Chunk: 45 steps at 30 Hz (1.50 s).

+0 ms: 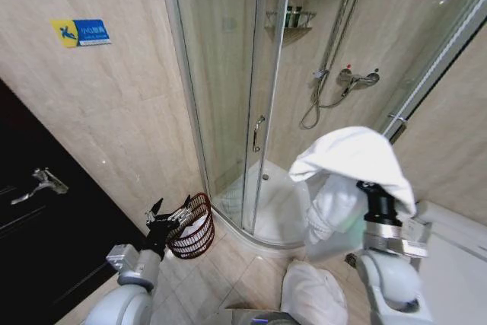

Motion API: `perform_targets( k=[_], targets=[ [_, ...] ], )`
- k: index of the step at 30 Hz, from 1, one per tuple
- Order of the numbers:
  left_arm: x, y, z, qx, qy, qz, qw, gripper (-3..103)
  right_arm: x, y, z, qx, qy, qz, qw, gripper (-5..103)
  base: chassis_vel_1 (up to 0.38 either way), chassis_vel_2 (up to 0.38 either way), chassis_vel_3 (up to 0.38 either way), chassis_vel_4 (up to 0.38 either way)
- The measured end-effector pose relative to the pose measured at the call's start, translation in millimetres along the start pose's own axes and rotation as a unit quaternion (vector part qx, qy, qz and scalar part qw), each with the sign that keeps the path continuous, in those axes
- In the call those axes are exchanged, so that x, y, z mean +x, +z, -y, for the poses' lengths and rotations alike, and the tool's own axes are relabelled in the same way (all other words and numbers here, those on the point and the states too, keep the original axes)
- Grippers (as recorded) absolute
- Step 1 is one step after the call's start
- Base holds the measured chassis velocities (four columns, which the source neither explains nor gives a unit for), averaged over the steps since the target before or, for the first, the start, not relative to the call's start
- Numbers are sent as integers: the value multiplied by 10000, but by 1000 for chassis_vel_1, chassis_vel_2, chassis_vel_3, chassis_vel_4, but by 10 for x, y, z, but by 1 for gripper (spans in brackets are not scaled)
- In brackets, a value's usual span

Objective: Discard the used towel into the hamper.

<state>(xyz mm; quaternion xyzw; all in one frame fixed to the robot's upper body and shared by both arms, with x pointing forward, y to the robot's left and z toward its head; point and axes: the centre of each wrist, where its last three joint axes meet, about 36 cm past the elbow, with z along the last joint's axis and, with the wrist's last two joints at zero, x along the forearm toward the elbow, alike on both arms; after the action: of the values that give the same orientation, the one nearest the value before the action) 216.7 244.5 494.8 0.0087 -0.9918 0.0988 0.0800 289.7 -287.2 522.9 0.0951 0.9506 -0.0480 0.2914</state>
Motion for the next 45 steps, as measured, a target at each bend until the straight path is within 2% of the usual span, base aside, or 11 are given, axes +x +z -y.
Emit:
perform_targets(
  k=[5,12,14,16,17,21,27,33,45],
  targets=[
    [0,0,0,0,0,0,10000,97,-29,-320,-33,-91,84,-29,9999,12,0,0,0,0],
    [0,0,0,0,0,0,10000,97,-27,-325,-24,-89,102,-57,9999,12,0,0,0,0],
    [0,0,0,0,0,0,10000,97,-15,-235,25,-31,131,-122,9998,12,0,0,0,0],
    [0,0,0,-1,0,0,10000,97,50,21,147,71,201,-396,9990,12,0,0,0,0],
    [0,0,0,1,0,0,10000,97,113,82,168,-87,169,-609,9980,12,0,0,0,0],
    [0,0,0,0,0,0,10000,97,274,259,215,-192,118,-929,9954,12,0,0,0,0],
    [0,0,0,0,0,0,10000,97,305,215,176,-327,69,-956,9949,12,0,0,0,0],
    [0,0,0,0,0,0,10000,97,371,-10,42,-553,-52,-970,9937,12,0,0,0,0],
    [0,0,0,0,0,0,10000,97,443,-200,-47,-561,-61,-928,9941,12,0,0,0,0]
  ],
)
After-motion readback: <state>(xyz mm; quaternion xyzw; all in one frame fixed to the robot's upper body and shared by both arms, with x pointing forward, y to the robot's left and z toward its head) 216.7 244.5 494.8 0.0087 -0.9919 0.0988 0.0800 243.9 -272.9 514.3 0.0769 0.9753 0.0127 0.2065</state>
